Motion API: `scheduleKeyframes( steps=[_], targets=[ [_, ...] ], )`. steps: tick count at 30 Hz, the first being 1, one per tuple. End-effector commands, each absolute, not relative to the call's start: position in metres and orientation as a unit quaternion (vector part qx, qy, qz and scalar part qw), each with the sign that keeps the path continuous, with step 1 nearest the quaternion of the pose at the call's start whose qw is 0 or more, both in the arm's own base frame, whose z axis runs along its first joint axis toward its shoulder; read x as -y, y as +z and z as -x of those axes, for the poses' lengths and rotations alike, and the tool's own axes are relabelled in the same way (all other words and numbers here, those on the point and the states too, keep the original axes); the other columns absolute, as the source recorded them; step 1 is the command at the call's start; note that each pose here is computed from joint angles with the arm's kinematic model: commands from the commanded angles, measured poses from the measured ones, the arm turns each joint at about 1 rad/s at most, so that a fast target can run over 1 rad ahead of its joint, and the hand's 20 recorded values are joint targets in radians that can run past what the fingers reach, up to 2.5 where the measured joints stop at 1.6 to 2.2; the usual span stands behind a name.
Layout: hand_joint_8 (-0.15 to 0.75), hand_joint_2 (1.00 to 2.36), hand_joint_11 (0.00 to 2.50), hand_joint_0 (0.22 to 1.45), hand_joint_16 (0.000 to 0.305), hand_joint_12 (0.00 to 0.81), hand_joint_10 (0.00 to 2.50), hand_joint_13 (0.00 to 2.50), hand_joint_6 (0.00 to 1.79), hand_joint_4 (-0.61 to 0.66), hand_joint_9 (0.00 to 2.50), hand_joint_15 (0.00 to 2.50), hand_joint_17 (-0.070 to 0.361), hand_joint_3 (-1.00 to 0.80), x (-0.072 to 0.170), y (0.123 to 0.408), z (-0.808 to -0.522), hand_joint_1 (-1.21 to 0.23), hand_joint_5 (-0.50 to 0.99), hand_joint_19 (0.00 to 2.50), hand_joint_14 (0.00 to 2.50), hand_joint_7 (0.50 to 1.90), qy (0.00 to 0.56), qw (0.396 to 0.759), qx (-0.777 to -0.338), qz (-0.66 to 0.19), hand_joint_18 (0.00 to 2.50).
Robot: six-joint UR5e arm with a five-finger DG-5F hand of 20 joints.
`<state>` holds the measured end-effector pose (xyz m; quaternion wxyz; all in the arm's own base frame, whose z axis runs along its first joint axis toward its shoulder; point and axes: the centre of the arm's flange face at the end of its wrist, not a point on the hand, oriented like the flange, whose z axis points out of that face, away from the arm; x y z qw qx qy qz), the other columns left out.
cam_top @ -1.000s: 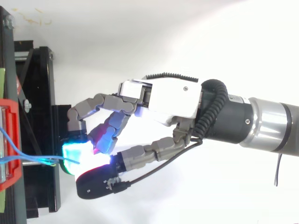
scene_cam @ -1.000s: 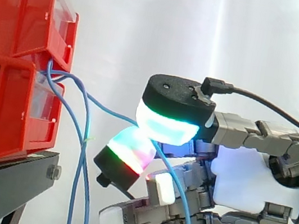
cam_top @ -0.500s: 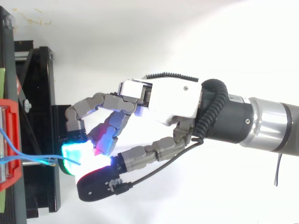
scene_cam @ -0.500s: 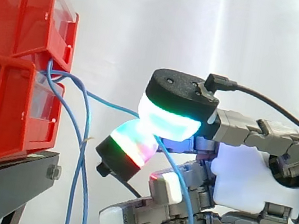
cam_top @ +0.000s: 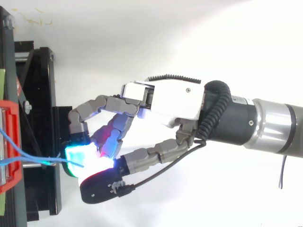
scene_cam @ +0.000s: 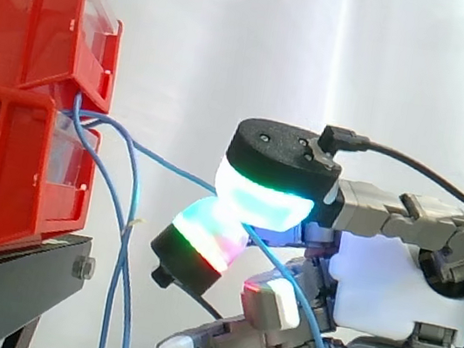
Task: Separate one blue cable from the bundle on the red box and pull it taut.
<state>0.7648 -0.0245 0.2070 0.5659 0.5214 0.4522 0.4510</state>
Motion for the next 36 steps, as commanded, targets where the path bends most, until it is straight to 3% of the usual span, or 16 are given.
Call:
scheduleKeyframes(
  steps=[1,7,17,27,36],
  targets=[
    [0.324,1.07,0.70,0.62,0.052,0.430,0.02,0.88,0.89,-0.21,1.35,0.27,0.116,0.17,0.027,0.203,-0.761,-0.84,-0.10,0.34,0.01,1.37,0.438,0.558,-0.466,-0.529,0.94],
    [0.340,1.07,0.71,0.62,0.051,0.429,0.01,0.87,0.89,-0.20,1.33,0.27,0.116,0.16,0.042,0.195,-0.750,-0.83,-0.10,0.33,0.01,1.36,0.405,0.540,-0.497,-0.544,0.93],
    [0.372,1.02,1.14,0.63,0.051,0.435,0.02,0.90,0.89,-0.18,1.41,0.30,0.115,0.16,0.049,0.193,-0.747,-0.84,-0.11,0.33,0.01,1.35,0.404,0.530,-0.511,-0.543,0.93],
    [0.375,1.01,0.99,0.62,0.052,0.438,0.01,0.88,0.89,-0.18,1.26,0.31,0.117,0.14,0.049,0.197,-0.747,-0.84,-0.11,0.35,0.01,1.34,0.406,0.531,-0.509,-0.542,0.92],
    [0.338,1.19,0.43,0.57,0.054,0.433,0.01,0.84,0.88,-0.18,0.96,0.26,0.122,0.10,0.049,0.220,-0.745,-0.79,-0.10,0.34,0.01,1.32,0.414,0.538,-0.499,-0.539,0.93]
  ],
)
